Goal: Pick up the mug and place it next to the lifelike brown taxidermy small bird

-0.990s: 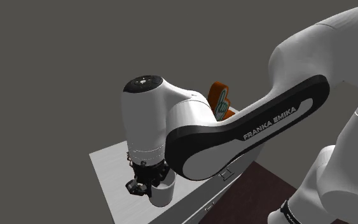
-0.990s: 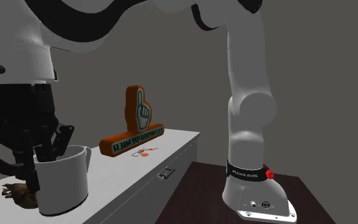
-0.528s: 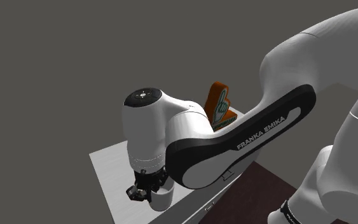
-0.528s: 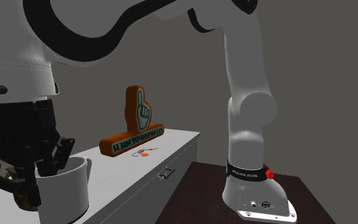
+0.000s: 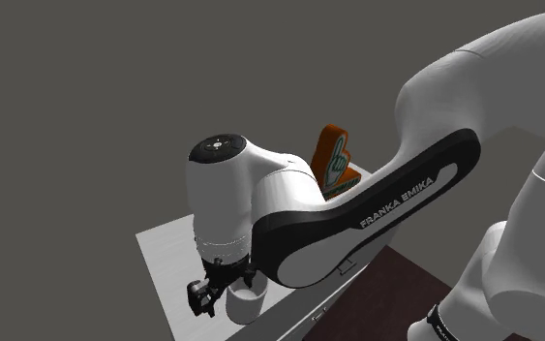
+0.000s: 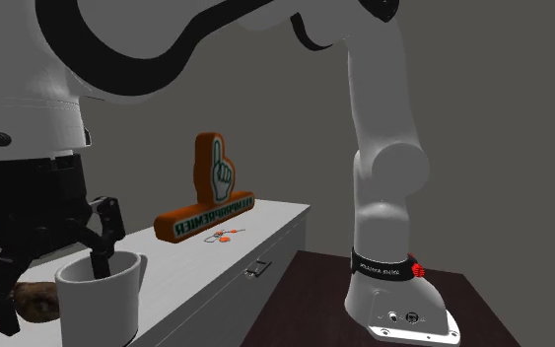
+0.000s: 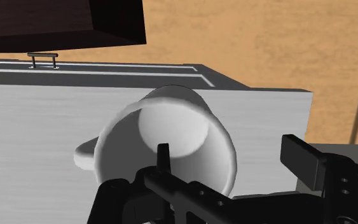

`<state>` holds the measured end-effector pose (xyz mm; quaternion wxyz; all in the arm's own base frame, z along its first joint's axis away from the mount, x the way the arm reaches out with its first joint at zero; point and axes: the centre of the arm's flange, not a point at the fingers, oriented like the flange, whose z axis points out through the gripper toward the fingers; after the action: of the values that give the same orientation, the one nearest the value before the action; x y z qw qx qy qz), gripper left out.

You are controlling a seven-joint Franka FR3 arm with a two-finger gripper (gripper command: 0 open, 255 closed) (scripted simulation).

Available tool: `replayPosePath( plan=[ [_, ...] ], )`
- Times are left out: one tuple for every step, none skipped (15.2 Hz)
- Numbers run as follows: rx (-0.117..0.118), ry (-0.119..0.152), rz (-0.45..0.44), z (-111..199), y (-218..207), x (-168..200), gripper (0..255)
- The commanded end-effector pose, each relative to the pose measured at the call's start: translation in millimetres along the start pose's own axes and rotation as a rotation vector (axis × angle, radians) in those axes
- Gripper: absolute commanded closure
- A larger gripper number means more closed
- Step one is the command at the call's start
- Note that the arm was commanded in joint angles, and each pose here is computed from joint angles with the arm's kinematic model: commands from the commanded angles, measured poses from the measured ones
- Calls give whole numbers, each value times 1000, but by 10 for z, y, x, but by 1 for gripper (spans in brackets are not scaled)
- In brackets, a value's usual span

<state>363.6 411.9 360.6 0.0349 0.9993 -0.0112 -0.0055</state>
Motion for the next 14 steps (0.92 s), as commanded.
replayPosePath(
  plan=[
    [0,0,0,0,0,0,0],
    [0,0,0,0,0,0,0],
    [0,0,0,-131,0,0,0],
    [0,0,0,-263,0,0,0],
    [0,0,0,-395,0,0,0],
    [0,0,0,-500,0,0,0],
    [0,0,0,-500,0,0,0],
    [0,0,0,-500,0,0,0],
    [0,0,0,-500,0,-1,0],
    [0,0,0,-500,0,0,0],
    [0,0,0,-500,0,0,0],
    [0,0,0,-500,0,0,0],
    [0,0,0,-500,0,0,0],
    [0,0,0,-500,0,0,0]
  ],
)
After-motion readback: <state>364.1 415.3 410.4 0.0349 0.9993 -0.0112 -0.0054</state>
